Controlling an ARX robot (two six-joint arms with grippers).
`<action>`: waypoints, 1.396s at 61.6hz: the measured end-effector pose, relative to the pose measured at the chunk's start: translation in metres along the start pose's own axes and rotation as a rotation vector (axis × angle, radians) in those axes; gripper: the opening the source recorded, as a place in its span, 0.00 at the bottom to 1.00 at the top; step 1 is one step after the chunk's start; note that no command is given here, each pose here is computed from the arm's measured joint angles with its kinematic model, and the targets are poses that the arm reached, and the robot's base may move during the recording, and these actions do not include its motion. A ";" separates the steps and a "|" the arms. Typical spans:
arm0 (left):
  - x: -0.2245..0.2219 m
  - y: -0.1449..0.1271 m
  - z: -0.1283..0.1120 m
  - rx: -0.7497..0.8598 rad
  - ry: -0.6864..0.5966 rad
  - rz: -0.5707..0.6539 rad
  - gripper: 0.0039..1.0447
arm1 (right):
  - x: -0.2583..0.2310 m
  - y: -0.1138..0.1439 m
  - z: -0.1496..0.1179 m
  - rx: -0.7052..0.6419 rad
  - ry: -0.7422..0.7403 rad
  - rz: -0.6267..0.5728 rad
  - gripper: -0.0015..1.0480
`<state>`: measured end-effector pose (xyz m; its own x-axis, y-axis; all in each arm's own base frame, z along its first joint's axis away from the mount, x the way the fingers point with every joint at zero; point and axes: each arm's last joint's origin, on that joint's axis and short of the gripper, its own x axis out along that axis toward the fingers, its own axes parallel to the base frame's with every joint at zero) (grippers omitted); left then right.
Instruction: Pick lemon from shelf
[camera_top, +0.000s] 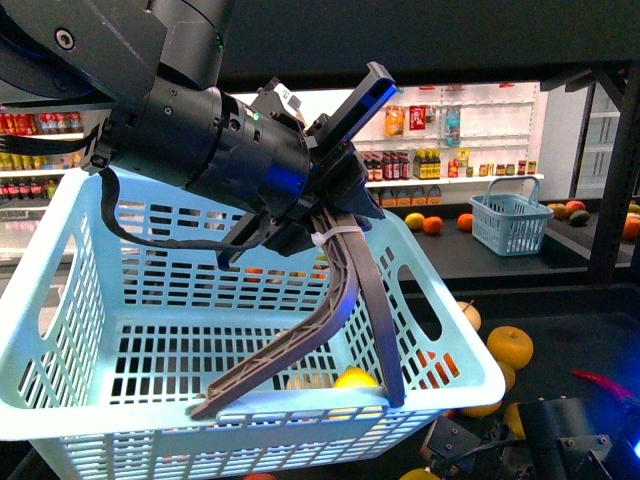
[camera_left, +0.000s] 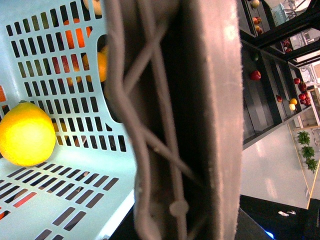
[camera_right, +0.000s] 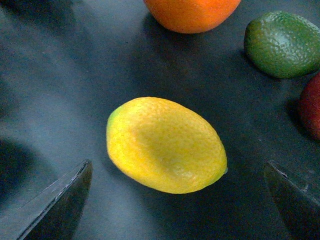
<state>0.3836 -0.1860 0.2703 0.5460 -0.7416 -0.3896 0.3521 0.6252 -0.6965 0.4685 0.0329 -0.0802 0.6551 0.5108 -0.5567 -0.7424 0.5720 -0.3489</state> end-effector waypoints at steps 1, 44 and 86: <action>0.000 0.000 0.000 0.000 0.000 0.000 0.12 | 0.001 -0.001 0.000 -0.004 -0.002 -0.002 0.98; 0.000 0.000 0.000 0.000 0.000 0.000 0.12 | 0.029 0.000 -0.010 0.024 0.052 0.053 0.72; 0.000 0.000 0.000 0.000 0.000 -0.001 0.12 | -0.195 -0.101 0.087 0.249 -0.148 -0.496 0.41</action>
<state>0.3835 -0.1861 0.2703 0.5455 -0.7421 -0.3896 0.3525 0.6248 -0.6966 0.4281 -0.0690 0.1293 0.9424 0.2171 -0.2543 -0.2978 0.8907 -0.3433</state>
